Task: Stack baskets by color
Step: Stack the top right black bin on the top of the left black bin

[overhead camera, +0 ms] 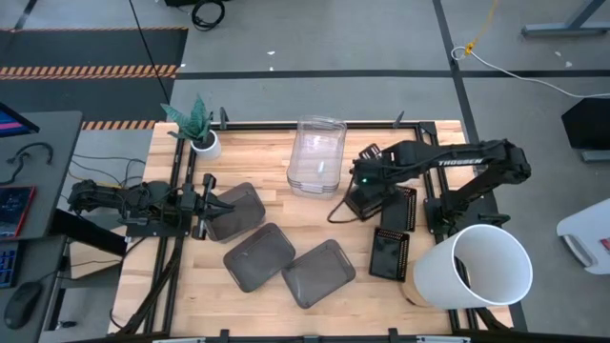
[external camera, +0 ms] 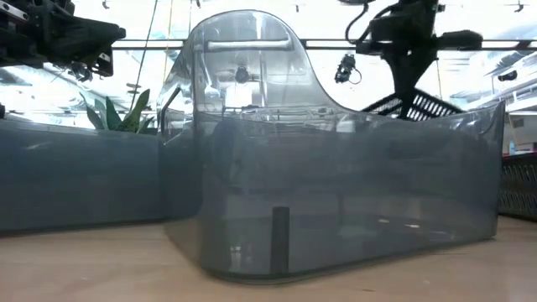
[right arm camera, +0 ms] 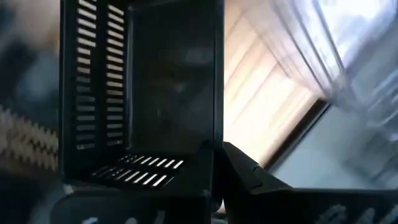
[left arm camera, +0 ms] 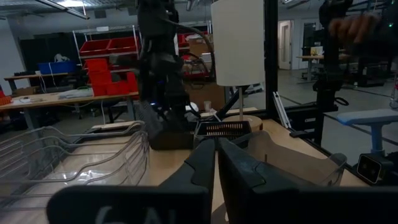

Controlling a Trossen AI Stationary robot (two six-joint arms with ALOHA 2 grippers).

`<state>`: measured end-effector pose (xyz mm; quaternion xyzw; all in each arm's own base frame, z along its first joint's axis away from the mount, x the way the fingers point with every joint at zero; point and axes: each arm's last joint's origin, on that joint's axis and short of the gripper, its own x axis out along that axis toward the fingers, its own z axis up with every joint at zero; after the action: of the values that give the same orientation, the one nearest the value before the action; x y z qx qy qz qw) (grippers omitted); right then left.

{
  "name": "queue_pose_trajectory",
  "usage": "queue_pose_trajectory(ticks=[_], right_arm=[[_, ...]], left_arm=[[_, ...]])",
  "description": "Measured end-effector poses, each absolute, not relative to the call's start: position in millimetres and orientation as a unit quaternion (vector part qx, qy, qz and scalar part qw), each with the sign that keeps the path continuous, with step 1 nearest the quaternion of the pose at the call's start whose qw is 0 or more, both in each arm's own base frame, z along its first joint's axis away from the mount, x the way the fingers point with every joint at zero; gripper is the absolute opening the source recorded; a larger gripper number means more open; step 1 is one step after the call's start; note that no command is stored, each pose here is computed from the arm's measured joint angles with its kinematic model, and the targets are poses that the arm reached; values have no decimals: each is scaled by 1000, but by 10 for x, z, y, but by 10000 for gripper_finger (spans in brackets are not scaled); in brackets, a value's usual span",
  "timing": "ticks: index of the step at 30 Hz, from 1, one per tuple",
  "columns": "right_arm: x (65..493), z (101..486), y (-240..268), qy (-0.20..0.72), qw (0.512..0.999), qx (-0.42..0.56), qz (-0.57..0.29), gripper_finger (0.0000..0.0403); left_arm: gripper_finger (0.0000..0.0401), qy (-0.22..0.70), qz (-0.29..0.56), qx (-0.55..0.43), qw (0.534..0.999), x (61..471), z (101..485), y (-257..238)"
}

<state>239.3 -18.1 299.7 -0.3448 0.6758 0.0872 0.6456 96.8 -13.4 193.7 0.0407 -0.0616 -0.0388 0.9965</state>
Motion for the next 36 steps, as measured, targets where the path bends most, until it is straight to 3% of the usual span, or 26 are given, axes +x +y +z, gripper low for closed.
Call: queue_pose_trajectory(ticks=[4,8,18,24,36], right_arm=[[2283,3016,-128,694,556,-420,182,13],[2246,3027,-46,695,521,-454,201,13],[2185,3322,82,660,531,-496,189,13],[2184,3370,143,638,519,-522,225,13],[2140,3109,47,669,585,-357,287,13]], left_arm=[[33,-62,-39,41,997,968,1937,-134],[33,-61,-39,41,997,968,1937,-134],[29,-62,-39,41,997,968,1937,-134],[34,-62,-39,40,997,968,1937,-134],[30,-61,-39,41,997,968,1937,-135]])
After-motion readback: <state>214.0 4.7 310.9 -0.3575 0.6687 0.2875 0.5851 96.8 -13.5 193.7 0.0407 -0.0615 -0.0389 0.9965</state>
